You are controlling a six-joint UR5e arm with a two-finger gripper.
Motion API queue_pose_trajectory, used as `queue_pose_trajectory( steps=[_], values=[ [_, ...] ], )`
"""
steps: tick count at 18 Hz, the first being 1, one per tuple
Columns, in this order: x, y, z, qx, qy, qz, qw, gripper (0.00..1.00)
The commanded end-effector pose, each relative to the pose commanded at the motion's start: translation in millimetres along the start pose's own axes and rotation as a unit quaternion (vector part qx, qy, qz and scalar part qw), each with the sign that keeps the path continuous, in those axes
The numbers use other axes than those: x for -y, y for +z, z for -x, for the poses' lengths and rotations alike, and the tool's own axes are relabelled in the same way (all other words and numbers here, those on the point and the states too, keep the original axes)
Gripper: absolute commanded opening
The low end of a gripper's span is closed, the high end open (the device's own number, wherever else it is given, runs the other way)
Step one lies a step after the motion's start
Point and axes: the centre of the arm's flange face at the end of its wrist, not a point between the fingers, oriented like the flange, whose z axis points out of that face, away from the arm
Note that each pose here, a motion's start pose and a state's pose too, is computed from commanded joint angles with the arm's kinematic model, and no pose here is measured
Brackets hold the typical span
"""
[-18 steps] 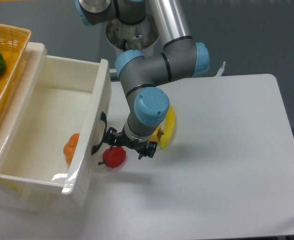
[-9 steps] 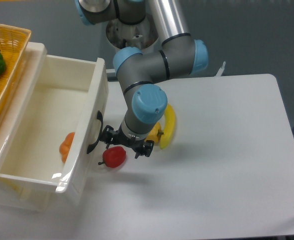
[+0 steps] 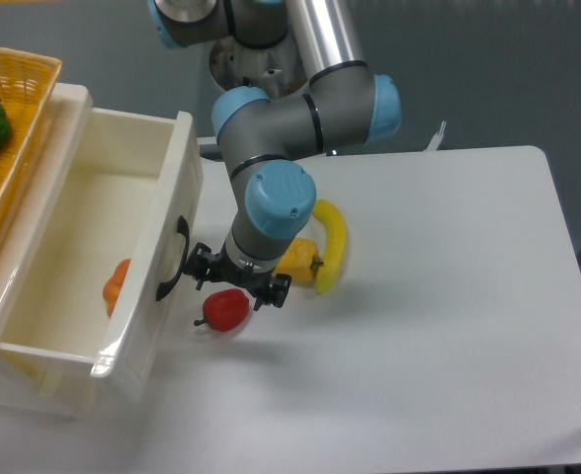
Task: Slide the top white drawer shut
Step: 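Push the drawer front with the gripper, sliding the drawer into the cabinet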
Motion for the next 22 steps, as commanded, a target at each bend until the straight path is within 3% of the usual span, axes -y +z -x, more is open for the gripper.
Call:
queue_pose_trajectory(
  steps=[22],
  values=[
    [12,5,-49,0.005,0.019,0.005,0.9998,1.00]
  ],
)
